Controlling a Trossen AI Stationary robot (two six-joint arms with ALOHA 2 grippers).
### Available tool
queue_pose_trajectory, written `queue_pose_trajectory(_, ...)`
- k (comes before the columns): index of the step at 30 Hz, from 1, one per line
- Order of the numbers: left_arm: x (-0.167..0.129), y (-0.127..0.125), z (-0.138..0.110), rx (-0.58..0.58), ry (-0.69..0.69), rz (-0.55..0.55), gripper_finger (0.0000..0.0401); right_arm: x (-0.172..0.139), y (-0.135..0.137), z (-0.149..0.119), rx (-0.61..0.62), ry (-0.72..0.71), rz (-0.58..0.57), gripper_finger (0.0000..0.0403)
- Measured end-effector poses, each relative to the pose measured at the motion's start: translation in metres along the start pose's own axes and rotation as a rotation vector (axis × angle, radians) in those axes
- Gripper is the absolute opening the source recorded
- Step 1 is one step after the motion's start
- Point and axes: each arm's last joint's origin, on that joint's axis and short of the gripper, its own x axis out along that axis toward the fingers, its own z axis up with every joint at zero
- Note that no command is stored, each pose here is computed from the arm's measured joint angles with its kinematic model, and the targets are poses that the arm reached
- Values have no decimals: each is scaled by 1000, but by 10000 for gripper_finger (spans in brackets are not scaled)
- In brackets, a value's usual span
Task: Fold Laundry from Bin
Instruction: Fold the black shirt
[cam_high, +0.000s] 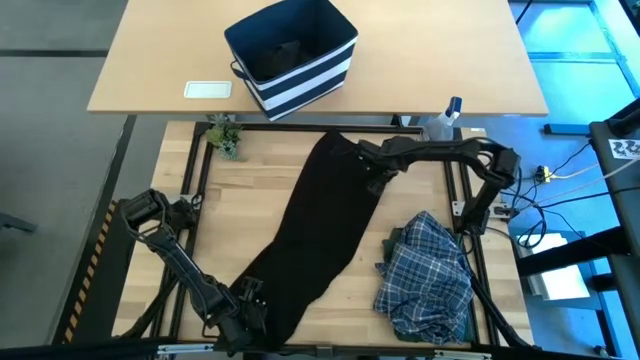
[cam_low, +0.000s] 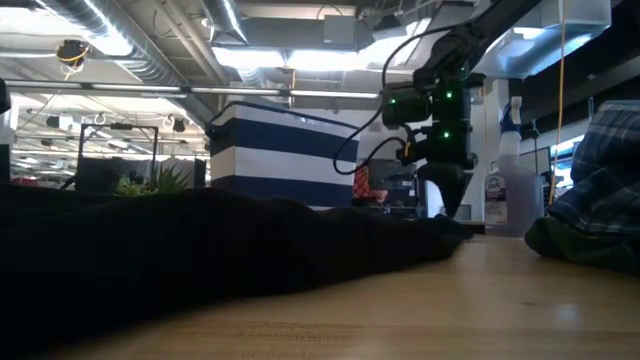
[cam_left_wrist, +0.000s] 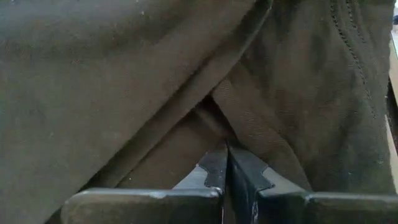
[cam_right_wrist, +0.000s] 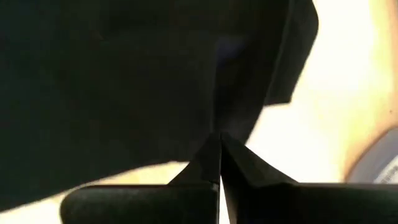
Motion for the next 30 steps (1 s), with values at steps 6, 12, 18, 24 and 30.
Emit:
queue_pose_trajectory(6, 0, 0, 0, -7, -3, 2, 2, 7, 2, 7, 8, -35, -10, 1)
queue_pose_trajectory(12, -1, -3, -1, -21, 0, -11, 2, 24, -2, 8, 8, 26, -45, 1)
queue_pose_trajectory(18, -3, -11, -7, -39, 2, -29, 2, 43, -10, 9, 4, 86, -72, 1)
queue_pose_trajectory(24, -4, -16, -10, -58, 2, -34, 2, 46, -25, 12, 14, 92, -147, 1)
queue_pose_trajectory(30, -3, -13, -8, -67, -2, -26, 2, 39, -32, 18, 14, 68, -189, 1)
